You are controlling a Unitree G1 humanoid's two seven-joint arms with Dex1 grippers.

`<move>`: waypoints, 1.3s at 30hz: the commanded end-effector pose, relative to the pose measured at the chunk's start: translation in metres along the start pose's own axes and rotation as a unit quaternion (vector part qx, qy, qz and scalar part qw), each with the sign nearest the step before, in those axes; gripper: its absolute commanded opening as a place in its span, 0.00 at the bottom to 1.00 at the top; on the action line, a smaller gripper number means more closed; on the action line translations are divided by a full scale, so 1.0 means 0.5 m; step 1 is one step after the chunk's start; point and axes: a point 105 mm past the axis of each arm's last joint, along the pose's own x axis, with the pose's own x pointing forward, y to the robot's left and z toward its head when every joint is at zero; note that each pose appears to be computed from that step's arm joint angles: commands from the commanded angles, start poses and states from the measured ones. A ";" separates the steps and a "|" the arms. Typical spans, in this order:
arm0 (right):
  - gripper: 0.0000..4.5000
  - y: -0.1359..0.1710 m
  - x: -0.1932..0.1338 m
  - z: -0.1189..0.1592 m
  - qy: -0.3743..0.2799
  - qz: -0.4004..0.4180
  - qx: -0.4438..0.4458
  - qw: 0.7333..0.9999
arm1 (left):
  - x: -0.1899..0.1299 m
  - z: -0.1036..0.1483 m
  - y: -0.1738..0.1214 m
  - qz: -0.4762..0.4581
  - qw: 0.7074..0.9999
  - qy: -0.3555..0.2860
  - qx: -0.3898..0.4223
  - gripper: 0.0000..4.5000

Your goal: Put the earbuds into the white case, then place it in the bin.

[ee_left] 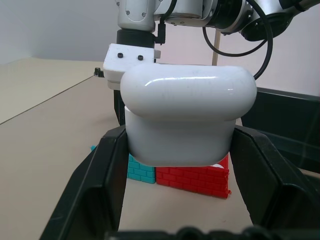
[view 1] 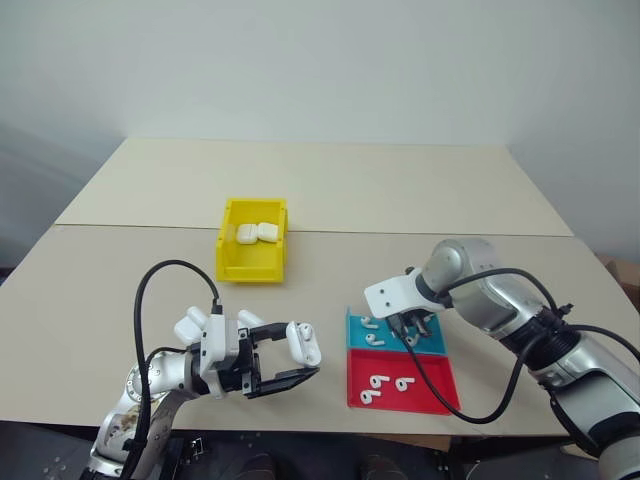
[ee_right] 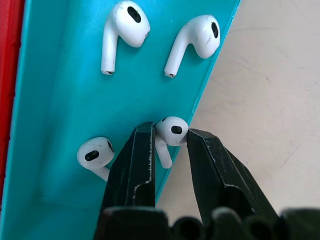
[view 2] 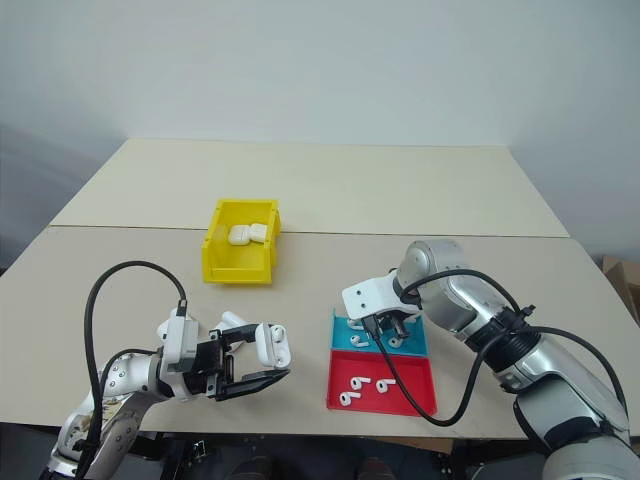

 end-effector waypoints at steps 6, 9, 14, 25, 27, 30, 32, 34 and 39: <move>0.27 0.000 -0.005 -0.001 0.002 -0.007 -0.009 1.000 | 0.005 0.017 -0.001 -0.004 1.000 -0.012 0.022 0.61; 0.27 0.000 -0.005 0.000 0.001 -0.010 -0.008 1.000 | 0.005 0.017 -0.001 -0.004 1.000 -0.012 0.021 0.61; 0.27 0.001 -0.007 0.001 -0.001 -0.010 -0.008 1.000 | 0.005 0.018 0.001 -0.003 1.000 -0.013 0.021 0.61; 0.19 0.000 -0.013 0.004 -0.012 -0.018 0.004 1.000 | 0.007 0.020 0.008 -0.005 1.000 -0.015 0.023 0.61; 0.19 -0.003 -0.018 0.004 -0.014 -0.024 0.007 1.000 | 0.007 0.022 0.010 -0.005 1.000 -0.016 0.023 0.61; 0.19 -0.016 -0.042 0.004 -0.024 -0.054 0.023 0.998 | 0.010 0.030 0.018 -0.005 0.999 -0.024 0.025 0.61; 0.19 -0.031 -0.075 0.007 -0.047 -0.088 0.048 0.994 | 0.016 0.041 0.025 -0.006 0.999 -0.036 0.026 0.61; 0.19 -0.048 -0.128 0.007 -0.084 -0.141 0.088 0.982 | 0.027 0.059 0.035 -0.007 0.998 -0.054 0.027 0.61; 0.19 -0.059 -0.239 -0.013 -0.171 -0.249 0.202 0.932 | 0.049 0.095 0.043 -0.027 0.996 -0.084 0.033 0.61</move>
